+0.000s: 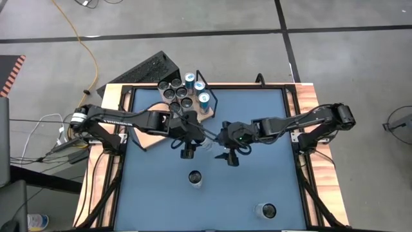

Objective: Place canned beverage on shelf
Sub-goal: Put the top right white and blue soda can on the shelf

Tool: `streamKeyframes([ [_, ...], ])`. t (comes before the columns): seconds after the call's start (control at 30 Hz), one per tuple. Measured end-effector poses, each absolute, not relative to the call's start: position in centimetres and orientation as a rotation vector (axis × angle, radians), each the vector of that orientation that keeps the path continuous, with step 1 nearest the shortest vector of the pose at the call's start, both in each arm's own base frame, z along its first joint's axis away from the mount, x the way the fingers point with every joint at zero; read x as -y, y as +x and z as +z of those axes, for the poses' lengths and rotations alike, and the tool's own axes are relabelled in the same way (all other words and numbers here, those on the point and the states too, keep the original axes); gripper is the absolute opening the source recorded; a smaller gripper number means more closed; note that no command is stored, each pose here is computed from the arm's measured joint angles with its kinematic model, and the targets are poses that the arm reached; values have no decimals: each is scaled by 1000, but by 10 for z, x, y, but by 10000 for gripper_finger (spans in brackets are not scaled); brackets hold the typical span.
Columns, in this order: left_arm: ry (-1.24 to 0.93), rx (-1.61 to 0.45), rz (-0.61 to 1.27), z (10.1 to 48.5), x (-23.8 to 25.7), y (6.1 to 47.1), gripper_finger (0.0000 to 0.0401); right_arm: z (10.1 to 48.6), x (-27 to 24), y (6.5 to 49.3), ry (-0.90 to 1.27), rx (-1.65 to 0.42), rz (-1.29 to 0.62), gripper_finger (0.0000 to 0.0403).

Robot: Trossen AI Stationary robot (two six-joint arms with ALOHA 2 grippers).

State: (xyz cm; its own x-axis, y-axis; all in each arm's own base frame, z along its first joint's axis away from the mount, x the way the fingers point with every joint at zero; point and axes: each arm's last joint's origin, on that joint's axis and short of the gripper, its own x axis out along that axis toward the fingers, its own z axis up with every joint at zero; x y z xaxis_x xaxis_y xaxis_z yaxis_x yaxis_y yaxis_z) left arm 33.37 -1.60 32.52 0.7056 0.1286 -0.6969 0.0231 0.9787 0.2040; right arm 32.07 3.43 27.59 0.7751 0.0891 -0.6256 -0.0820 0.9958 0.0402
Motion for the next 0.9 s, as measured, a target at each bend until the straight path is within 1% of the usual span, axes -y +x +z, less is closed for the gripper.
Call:
streamKeyframes([
  [0.2,184,-793,54,362,20,325,252,286,-31,296,25,-771,76,327],
  [0.37,189,-849,53,397,28,307,252,290,-27,278,33,-855,14,327],
  [0.5,178,-909,104,428,31,279,252,289,-26,270,49,-918,-9,327],
  [0.63,118,-896,231,456,25,238,252,287,-27,269,42,-936,-5,327],
  [0.77,81,-896,345,463,15,201,252,283,-27,272,41,-946,-6,327],
  [0.9,27,-925,439,459,0,181,252,283,-27,272,24,-944,3,327],
])
